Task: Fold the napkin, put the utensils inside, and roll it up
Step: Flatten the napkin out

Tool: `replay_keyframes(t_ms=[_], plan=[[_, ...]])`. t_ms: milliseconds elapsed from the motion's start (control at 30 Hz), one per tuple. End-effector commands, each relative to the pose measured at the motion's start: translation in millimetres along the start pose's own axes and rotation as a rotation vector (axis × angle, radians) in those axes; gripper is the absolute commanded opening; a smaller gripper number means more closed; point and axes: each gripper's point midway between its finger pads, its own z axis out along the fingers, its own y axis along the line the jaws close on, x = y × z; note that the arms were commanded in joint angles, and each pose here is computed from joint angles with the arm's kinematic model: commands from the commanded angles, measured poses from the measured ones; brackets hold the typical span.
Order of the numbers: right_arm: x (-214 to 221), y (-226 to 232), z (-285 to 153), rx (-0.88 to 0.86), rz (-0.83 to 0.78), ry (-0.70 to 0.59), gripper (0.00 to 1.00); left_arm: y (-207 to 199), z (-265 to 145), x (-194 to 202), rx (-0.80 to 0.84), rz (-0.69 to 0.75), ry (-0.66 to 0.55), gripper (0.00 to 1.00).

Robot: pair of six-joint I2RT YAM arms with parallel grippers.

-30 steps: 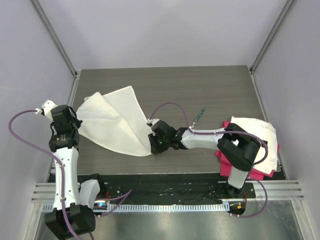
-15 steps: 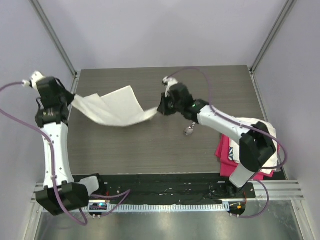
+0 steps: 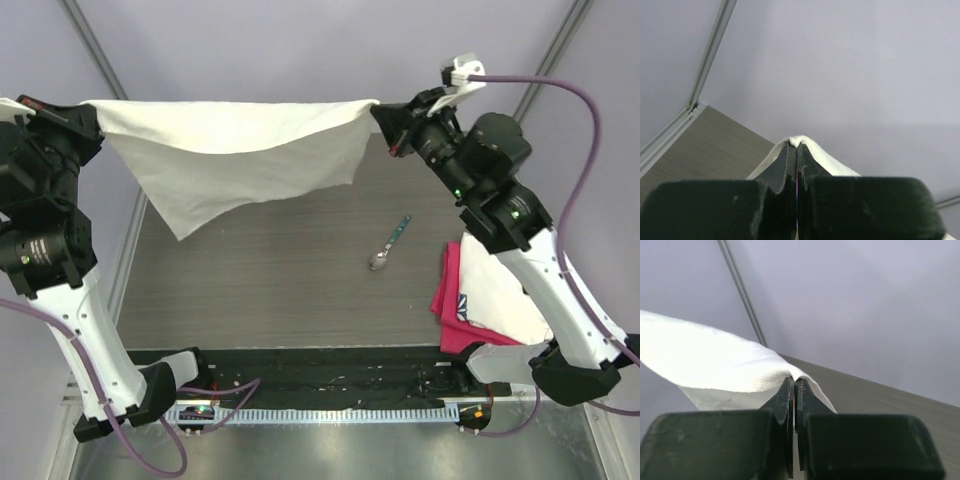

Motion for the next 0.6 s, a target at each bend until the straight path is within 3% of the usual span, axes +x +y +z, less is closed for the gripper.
replay_keyframes(t_ms=[0, 167, 367, 567], plan=[[-52.2, 5.2, -37.9, -0.014, -0.019, -0.114, 0.01, -23.6, -47.1, -14.8, 0.086, 0.029, -0.010, 0.00], [-78.4, 1.7, -62.6, 0.009, -0.028, -0.178, 0.01, -47.4, -69.6, -14.8, 0.199, 0.017, 0.019, 0.00], [-43.4, -26.5, -29.2, 0.150, -0.083, -0.085, 0.01, -33.0, -29.8, 30.1, 0.192, -0.017, 0.177, 0.00], [-10.0, -40.6, -5.9, 0.201, -0.100, -0.008, 0.01, -8.4, -7.6, 63.3, 0.142, 0.012, 0.259, 0.00]])
